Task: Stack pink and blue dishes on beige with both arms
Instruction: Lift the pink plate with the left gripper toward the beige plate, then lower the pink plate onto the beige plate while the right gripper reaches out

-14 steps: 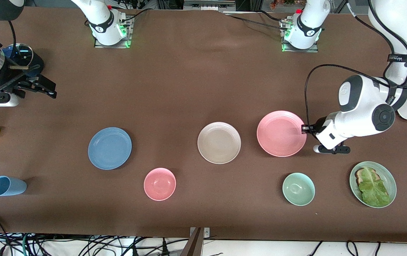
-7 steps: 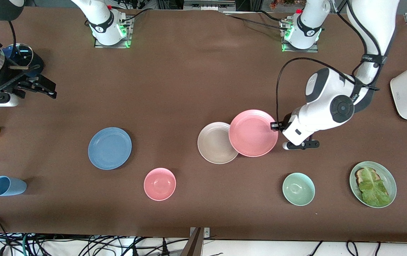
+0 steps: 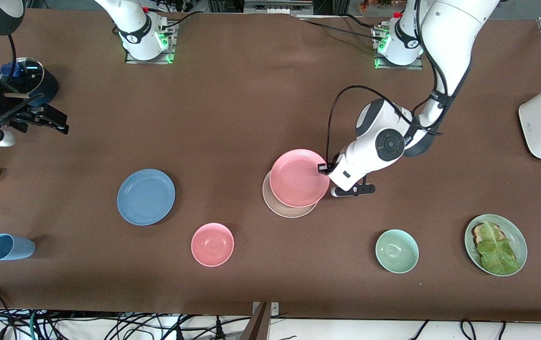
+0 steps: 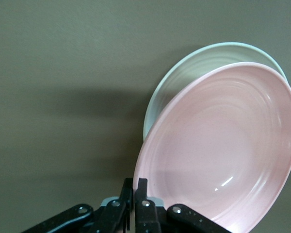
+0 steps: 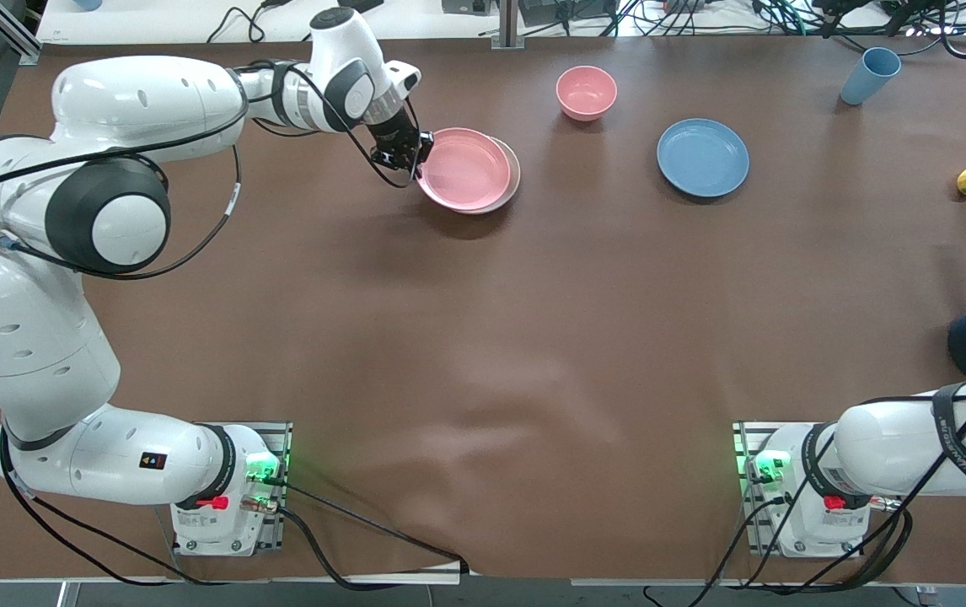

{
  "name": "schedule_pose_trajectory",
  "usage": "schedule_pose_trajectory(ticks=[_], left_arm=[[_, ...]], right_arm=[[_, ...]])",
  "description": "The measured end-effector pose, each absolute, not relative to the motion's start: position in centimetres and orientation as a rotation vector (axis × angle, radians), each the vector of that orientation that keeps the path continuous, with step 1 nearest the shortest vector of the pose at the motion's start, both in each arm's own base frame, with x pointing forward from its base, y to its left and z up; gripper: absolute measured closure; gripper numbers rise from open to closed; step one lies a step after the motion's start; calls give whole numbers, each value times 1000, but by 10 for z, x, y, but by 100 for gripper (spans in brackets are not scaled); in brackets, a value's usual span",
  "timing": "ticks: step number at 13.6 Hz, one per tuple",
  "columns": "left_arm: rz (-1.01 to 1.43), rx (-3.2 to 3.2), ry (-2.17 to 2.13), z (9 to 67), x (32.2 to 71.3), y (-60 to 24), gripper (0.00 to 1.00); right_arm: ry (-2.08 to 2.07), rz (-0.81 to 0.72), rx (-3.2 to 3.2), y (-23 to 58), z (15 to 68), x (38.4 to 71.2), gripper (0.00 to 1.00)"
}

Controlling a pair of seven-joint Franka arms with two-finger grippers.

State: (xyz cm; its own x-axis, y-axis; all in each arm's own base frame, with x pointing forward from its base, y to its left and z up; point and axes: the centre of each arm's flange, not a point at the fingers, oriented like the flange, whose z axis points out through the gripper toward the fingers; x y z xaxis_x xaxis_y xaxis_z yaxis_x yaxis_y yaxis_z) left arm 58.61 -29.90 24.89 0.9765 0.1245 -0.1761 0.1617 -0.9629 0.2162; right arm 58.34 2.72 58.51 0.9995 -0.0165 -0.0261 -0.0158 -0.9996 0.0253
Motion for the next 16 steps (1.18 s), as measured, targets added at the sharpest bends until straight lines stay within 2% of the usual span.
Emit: schedule_pose_trajectory(ticks=[6,7,15,16], left_arm=[[-229,2875,252,232,607,-307,95],[-224,2889,239,228,608,-306,90],[-215,2918,272,268,634,-276,7],[-230,2923,284,274,636,-268,0]], right_arm=[[-19,-127,3118,27,549,599,0],[-17,-136,3125,28,542,602,0],[258,-175,3143,28,459,641,0],[301,-173,3143,28,444,647,0]])
